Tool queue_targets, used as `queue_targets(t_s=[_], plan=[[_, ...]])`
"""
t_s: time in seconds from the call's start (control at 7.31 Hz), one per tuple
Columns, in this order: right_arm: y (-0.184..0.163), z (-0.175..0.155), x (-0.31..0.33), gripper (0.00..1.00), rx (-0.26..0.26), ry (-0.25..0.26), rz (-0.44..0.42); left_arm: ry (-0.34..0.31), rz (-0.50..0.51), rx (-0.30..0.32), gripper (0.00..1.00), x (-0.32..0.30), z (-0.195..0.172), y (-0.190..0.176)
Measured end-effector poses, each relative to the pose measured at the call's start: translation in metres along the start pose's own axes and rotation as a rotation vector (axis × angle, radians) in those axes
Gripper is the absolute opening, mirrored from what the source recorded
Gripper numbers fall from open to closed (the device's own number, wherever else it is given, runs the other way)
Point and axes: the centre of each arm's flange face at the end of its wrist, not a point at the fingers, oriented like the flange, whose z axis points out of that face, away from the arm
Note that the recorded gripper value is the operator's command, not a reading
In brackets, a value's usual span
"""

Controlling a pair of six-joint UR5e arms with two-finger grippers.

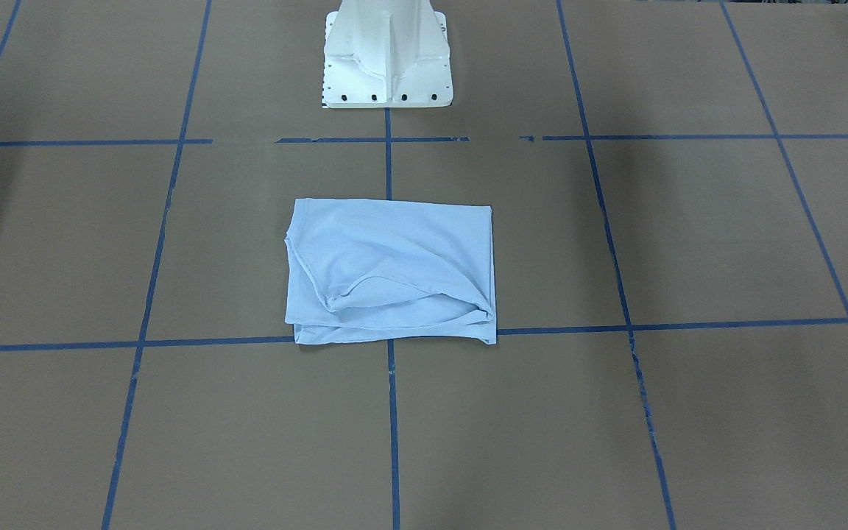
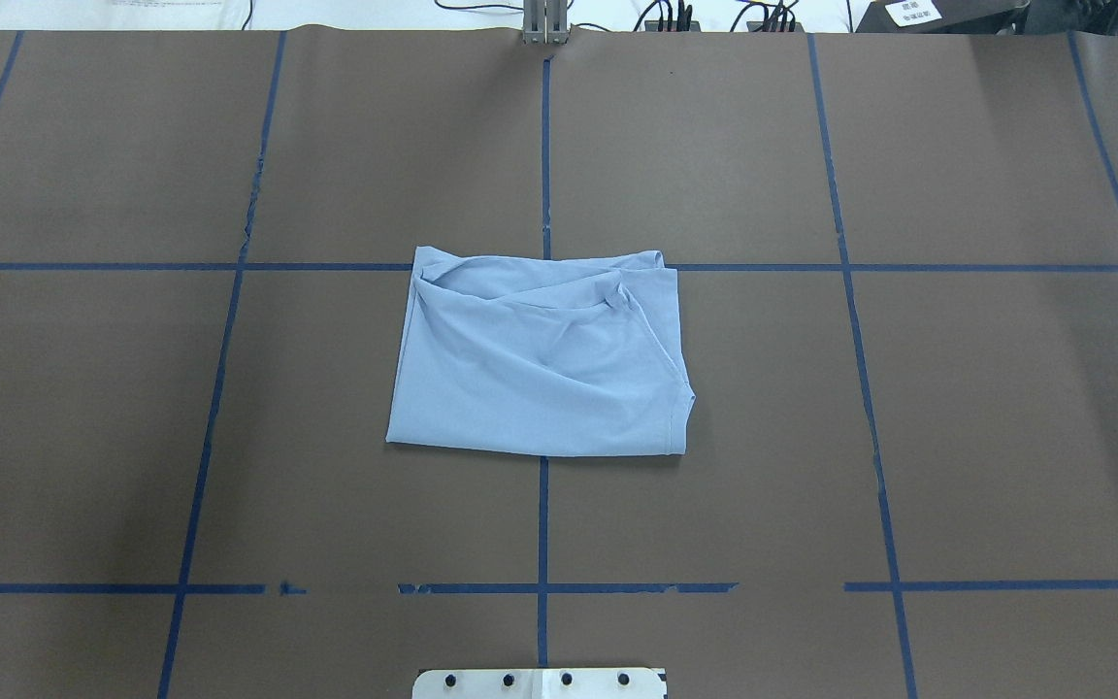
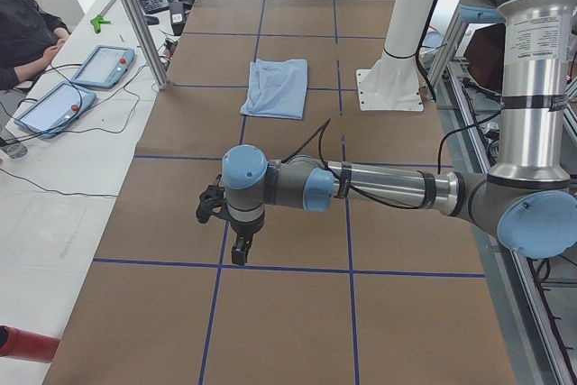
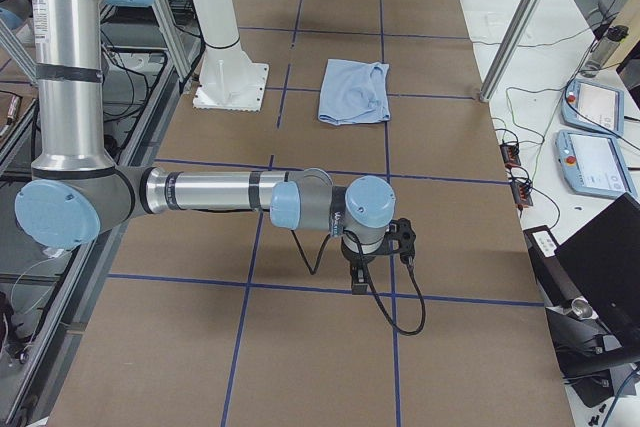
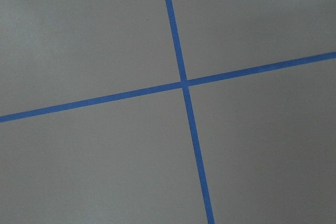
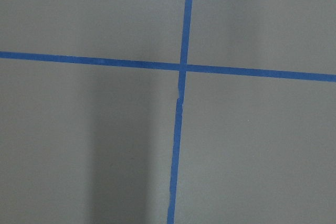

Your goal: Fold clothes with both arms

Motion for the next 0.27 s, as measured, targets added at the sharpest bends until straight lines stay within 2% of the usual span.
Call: queue_targets(t_s=[0.27], plan=[[0.0001, 0.0001, 0.0001, 1.00, 0.000, 0.000, 0.000, 0.000, 0.002, 0.001, 1.00, 0.0003, -0.0004, -0.0010]])
